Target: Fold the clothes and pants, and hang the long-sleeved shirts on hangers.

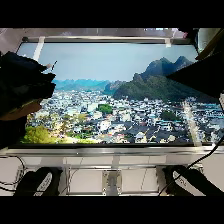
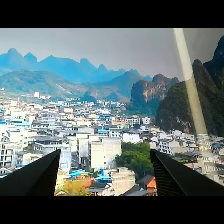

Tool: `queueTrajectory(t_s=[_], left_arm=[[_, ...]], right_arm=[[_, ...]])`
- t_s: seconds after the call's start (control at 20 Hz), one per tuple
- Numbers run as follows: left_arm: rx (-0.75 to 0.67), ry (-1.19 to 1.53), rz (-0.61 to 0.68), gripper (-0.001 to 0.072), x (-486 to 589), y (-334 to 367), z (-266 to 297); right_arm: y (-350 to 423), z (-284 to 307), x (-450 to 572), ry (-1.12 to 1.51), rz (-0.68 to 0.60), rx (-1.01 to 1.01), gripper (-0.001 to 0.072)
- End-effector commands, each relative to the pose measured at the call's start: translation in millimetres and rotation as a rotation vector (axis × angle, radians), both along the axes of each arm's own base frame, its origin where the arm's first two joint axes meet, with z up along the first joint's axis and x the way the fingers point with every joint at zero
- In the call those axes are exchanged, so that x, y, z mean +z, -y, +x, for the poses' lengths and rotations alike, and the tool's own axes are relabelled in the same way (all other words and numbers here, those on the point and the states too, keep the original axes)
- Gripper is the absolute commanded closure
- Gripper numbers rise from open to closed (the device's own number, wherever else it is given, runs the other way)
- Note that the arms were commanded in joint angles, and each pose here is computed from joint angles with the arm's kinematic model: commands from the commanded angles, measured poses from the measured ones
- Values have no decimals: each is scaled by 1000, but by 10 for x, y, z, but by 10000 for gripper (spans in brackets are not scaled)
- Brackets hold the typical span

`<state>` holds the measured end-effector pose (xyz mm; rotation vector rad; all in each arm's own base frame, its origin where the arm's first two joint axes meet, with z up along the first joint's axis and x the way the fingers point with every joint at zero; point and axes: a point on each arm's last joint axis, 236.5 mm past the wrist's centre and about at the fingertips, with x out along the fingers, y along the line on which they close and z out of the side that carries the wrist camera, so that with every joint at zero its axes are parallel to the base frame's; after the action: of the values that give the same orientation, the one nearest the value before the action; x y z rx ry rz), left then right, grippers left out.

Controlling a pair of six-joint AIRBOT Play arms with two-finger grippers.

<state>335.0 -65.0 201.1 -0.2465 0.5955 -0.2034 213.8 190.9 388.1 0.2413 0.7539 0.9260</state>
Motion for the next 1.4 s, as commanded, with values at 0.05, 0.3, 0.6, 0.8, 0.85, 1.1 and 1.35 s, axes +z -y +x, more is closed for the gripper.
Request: queueTrajectory(t_s=[0.05, 0.3, 0.6, 0.8, 0.85, 1.1, 1.35], left_arm=[[1, -2, 1, 87, -14, -6, 0], [1, -3, 1, 87, -16, -5, 0], [14, 6, -2, 87, -47, -23, 123], [40, -19, 83, 87, -190, -184, 208], [44, -15, 85, 87, -195, -193, 241], [67, -28, 183, 87, -281, -369, 275], [353, -46, 519, 298, -199, -1603, 186]], right_arm=[[-1, -1, 0, 0, 0, 1, 165], [-2, -3, 2, 1, 0, 1, 165], [-23, -29, 39, -72, 51, -38, 165], [-24, -31, 39, -70, 49, -36, 165], [-4, -6, 22, -34, 25, -28, 165], [25, 398, 351, 134, 115, -128, 165], [154, 840, 18, 100, 20, -172, 165]])
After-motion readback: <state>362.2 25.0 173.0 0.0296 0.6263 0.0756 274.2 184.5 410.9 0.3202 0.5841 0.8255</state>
